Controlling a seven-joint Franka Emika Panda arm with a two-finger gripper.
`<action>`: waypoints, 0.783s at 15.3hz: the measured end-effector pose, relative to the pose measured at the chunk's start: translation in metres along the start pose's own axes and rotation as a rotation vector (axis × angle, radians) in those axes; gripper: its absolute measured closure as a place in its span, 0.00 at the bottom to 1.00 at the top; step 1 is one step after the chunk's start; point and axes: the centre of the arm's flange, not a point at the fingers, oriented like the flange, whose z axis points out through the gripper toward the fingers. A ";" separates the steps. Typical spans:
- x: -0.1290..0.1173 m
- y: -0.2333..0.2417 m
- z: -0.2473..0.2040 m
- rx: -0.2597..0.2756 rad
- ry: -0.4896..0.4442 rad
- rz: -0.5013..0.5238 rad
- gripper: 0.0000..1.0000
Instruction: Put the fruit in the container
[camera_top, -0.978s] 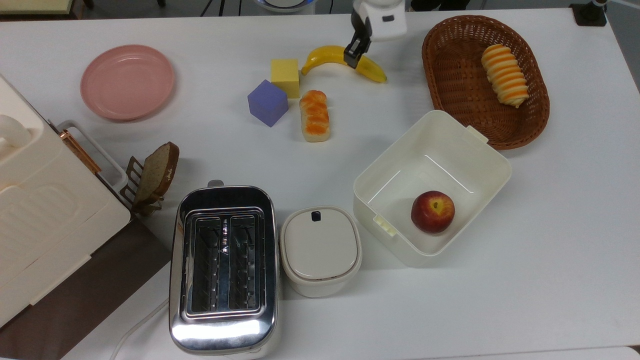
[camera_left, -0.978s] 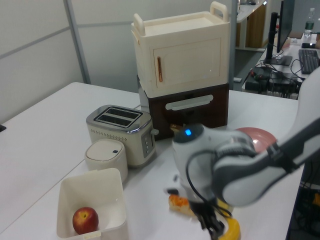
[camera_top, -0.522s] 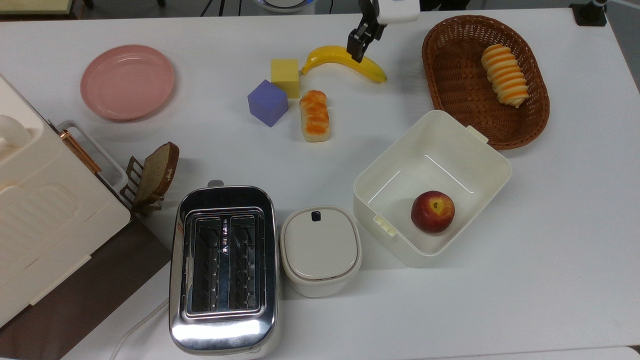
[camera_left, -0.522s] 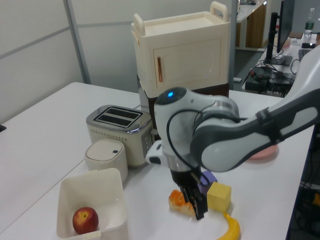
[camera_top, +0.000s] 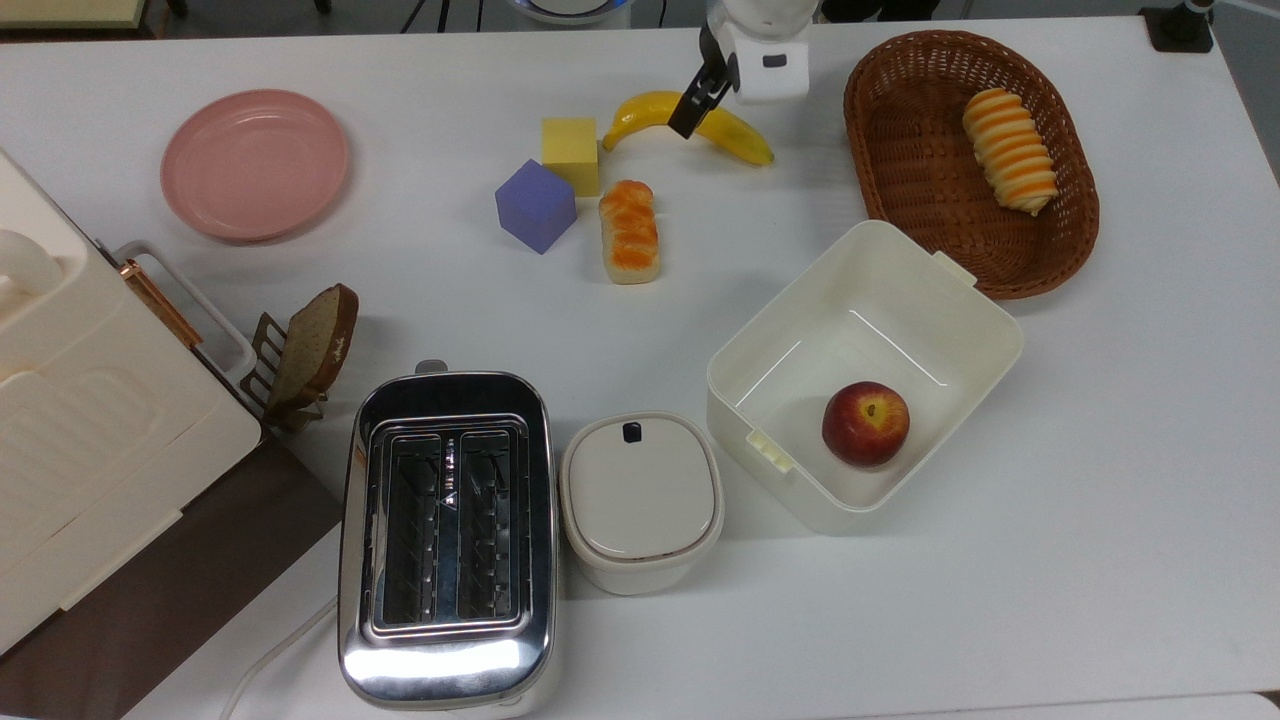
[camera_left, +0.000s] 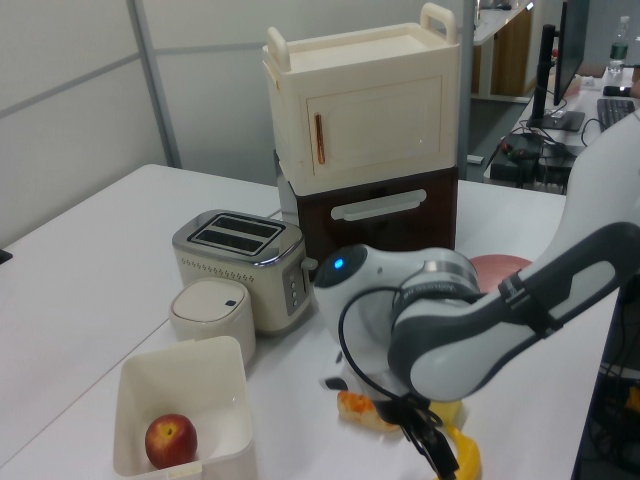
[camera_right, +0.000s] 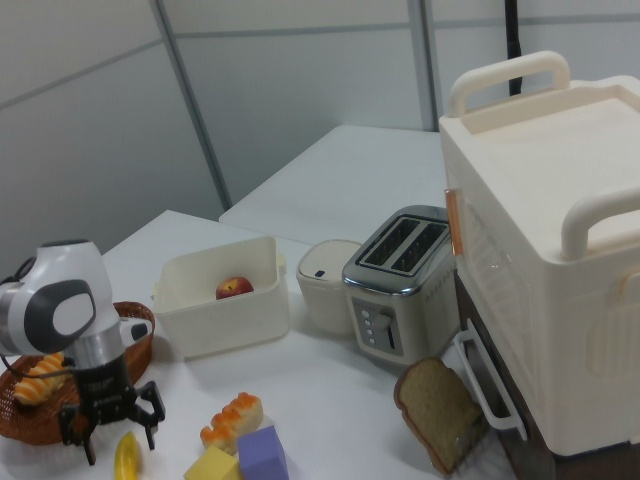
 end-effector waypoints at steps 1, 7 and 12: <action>0.000 -0.001 0.007 0.007 -0.013 -0.003 0.02; 0.011 -0.019 0.034 0.023 -0.073 -0.041 0.21; 0.018 -0.014 0.047 -0.004 -0.077 -0.019 0.27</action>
